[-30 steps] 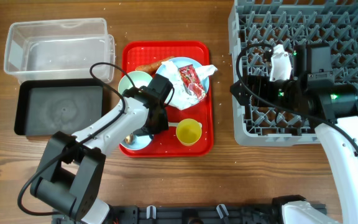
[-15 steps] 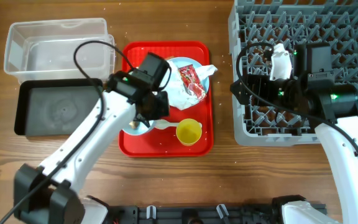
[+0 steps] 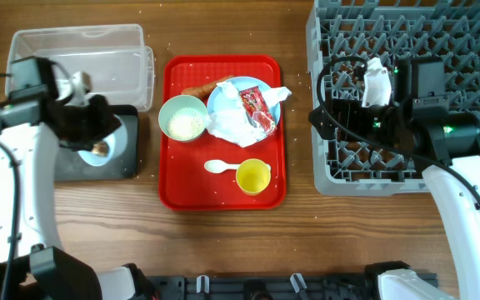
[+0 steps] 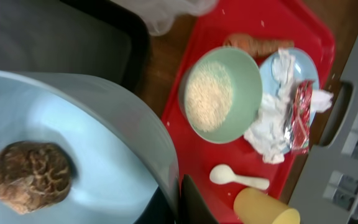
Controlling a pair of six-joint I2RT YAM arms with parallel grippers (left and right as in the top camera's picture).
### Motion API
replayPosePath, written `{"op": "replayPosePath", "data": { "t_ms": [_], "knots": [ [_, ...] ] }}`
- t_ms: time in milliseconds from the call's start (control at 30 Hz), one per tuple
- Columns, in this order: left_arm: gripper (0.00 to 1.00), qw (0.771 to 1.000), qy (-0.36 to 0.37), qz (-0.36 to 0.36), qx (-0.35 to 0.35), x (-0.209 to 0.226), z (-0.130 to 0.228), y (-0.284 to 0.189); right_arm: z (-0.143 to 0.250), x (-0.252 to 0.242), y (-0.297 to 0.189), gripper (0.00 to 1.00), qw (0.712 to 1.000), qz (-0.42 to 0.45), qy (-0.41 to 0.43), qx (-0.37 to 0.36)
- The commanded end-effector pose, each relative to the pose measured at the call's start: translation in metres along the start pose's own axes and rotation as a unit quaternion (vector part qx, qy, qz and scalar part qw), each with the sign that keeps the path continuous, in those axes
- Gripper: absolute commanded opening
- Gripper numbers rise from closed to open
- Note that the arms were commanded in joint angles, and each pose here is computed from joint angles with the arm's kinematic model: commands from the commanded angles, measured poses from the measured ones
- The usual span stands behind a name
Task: Sort waste into correct bins and load items into the dishwasher rack
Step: 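Lift the blue bowl and tip its brown food onto the black tray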
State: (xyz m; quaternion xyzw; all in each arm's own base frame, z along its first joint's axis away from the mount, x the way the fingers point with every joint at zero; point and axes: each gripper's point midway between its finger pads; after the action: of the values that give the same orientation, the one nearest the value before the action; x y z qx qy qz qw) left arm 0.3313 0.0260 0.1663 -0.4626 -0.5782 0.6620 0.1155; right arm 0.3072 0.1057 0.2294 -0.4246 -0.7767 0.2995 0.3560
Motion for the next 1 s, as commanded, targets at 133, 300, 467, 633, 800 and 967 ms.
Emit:
{"op": "replayPosePath", "data": {
  "t_ms": [133, 300, 467, 633, 800, 967],
  "knots": [
    [0.04, 0.978, -0.048, 0.203, -0.023, 0.011, -0.058, -0.023, -0.007, -0.004, -0.003, 1.00, 1.000, 0.018, -0.008, -0.008],
    [0.04, 0.971, -0.084, 0.218, -0.041, 0.045, -0.089, -0.011, -0.006, -0.004, -0.003, 1.00, 1.000, 0.018, -0.007, -0.005],
    [0.04, 0.941, -0.106, 0.322, -0.012, 0.049, -0.104, -0.003, -0.004, -0.005, -0.003, 1.00, 1.000, 0.021, -0.005, -0.001],
    [0.04, 0.897, -0.098, 0.430, 0.010, 0.051, -0.107, -0.006, 0.000, -0.008, -0.003, 1.00, 1.000, 0.030, -0.002, 0.007],
    [0.04, 0.865, -0.106, 0.489, 0.026, 0.054, -0.106, -0.005, 0.000, -0.008, -0.003, 1.00, 1.000, 0.030, -0.002, 0.008],
    [0.04, 0.851, -0.125, 0.508, 0.039, 0.052, -0.102, -0.010, 0.000, -0.008, -0.003, 1.00, 1.000, 0.030, -0.002, 0.008]
  ]
}}
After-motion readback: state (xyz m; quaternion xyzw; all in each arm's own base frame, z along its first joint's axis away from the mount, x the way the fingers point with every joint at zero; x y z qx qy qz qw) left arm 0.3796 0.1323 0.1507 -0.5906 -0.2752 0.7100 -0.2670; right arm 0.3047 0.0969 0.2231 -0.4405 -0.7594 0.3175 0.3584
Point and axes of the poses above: each gripper's point midway between its finger pads, its own y axis out along the fingers, its own x axis along the line the jaws close on, z = x × y, and after that the axes turned 15 degrees about -y, right-handed
